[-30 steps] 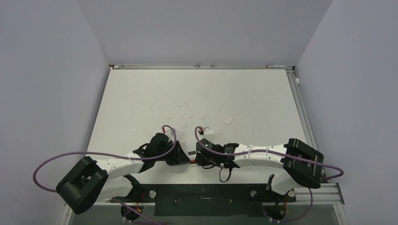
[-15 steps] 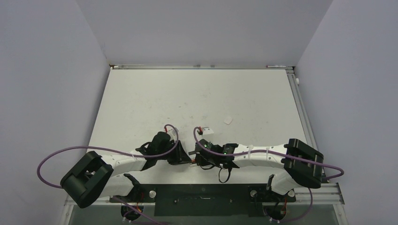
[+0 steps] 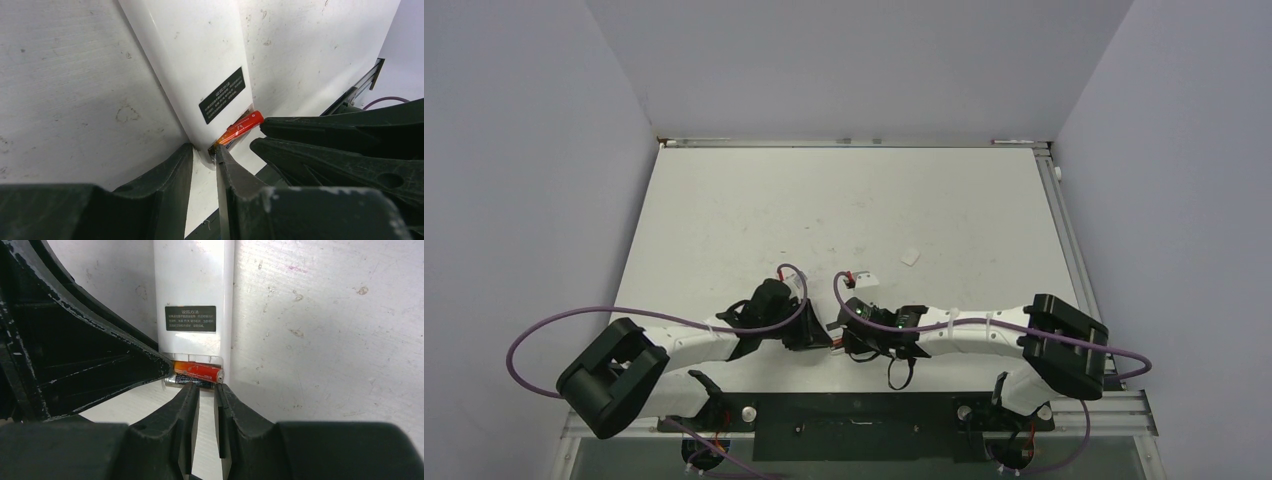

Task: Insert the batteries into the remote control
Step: Load the battery into the remote control.

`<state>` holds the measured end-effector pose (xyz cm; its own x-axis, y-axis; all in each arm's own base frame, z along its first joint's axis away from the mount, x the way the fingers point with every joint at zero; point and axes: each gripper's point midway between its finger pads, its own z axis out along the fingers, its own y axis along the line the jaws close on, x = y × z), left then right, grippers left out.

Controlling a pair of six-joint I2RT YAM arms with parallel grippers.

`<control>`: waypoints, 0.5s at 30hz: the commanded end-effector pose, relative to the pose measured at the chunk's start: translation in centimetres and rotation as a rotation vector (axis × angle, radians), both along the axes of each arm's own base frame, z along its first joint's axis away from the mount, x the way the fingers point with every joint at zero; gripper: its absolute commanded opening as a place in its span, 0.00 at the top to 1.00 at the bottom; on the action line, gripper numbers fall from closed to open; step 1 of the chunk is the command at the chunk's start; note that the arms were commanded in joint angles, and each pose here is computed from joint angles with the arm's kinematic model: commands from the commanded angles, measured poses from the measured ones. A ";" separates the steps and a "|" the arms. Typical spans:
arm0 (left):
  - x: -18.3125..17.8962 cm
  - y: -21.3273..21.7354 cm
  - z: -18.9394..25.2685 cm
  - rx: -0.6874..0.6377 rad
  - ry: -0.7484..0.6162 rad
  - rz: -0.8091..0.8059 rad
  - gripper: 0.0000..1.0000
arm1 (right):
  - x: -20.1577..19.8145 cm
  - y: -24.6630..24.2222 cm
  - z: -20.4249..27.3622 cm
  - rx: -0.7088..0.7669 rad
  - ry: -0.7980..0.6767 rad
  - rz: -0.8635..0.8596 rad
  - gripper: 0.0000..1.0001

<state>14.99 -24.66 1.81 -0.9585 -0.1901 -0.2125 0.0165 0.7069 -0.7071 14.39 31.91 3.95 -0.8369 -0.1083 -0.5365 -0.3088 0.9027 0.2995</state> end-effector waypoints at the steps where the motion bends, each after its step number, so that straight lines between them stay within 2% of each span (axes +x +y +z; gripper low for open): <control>1: -0.3 1.4 -2.0 0.109 0.013 0.002 0.78 | 0.9 1.2 1.1 0.017 -0.042 0.000 0.80; 15: -0.4 1.3 -2.0 0.112 0.018 -0.003 0.78 | 2.2 0.3 1.9 -0.048 -0.094 -0.009 0.80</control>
<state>15.04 -24.87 1.80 -0.9599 -0.1771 -0.2172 0.0281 0.7104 -0.7033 15.26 32.13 4.69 -0.8145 -0.1342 -0.5644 -0.3281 0.9089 0.2574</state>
